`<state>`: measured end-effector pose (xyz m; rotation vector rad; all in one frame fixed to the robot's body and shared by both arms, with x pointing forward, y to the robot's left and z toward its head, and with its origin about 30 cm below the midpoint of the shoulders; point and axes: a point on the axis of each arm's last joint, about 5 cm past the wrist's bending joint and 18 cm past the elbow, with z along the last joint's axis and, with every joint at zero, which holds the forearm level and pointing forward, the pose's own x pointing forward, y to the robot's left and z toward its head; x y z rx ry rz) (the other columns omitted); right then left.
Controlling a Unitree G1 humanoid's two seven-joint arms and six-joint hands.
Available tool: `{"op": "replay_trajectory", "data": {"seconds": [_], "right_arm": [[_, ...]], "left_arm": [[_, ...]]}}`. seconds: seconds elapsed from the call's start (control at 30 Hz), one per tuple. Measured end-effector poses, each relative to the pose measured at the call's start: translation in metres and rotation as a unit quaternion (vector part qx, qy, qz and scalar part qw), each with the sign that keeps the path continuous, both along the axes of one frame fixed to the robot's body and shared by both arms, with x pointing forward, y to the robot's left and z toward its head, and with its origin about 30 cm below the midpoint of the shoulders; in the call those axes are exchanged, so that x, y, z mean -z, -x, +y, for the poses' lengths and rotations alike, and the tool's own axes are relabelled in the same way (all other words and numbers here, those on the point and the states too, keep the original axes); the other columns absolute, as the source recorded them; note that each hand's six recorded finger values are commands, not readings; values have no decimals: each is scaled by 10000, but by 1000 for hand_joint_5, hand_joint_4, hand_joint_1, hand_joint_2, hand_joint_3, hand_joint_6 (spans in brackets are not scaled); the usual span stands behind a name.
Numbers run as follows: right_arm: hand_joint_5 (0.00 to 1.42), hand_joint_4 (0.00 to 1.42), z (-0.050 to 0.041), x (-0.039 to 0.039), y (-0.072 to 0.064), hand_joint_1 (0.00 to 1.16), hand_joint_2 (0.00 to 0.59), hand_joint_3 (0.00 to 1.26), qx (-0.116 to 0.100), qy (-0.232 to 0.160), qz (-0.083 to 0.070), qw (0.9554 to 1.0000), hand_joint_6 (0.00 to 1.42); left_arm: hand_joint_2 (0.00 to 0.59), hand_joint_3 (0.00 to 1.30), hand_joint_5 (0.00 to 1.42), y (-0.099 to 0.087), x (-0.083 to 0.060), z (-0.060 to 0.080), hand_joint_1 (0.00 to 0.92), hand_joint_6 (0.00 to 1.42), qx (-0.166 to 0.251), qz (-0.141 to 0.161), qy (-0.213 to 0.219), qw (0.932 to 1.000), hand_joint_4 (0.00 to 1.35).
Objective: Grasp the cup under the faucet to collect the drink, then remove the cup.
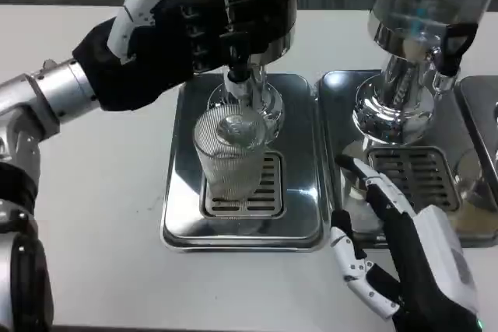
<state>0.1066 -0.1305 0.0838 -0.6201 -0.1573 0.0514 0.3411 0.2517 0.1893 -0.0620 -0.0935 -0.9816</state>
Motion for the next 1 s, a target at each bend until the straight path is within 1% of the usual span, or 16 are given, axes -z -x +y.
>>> {"op": "replay_trajectory", "data": {"seconds": [0.13,0.2,0.33,0.43,0.67,0.87,1.0], "right_arm": [[92,132,-11,2,-19,463,521,169,2,-44,8,10000,212],[94,132,-13,12,-23,462,521,169,-6,-37,35,10000,212],[96,132,-18,21,-36,461,519,169,-22,-25,59,10000,212],[96,132,-24,13,-56,459,515,169,-30,-12,25,10000,212],[97,132,-31,16,-57,455,509,169,-24,-4,33,10000,212],[97,132,-33,23,-51,452,508,169,-5,-64,67,10000,212],[97,132,-36,27,-43,451,508,169,6,-81,88,9999,212]], "left_arm": [[158,218,137,10,-14,22,0,74,6,-141,-68,9999,122],[158,225,138,17,-19,31,0,81,-9,-225,-110,9997,123],[158,227,138,22,-23,38,0,85,28,-295,-166,9994,123],[158,227,138,27,-16,36,0,86,104,-296,-214,9993,126],[158,228,138,61,53,55,0,88,186,-212,-262,9993,131],[158,230,138,68,51,59,0,89,192,-253,-283,9991,133],[158,234,138,80,49,64,0,89,190,-365,-342,9986,133]]}}
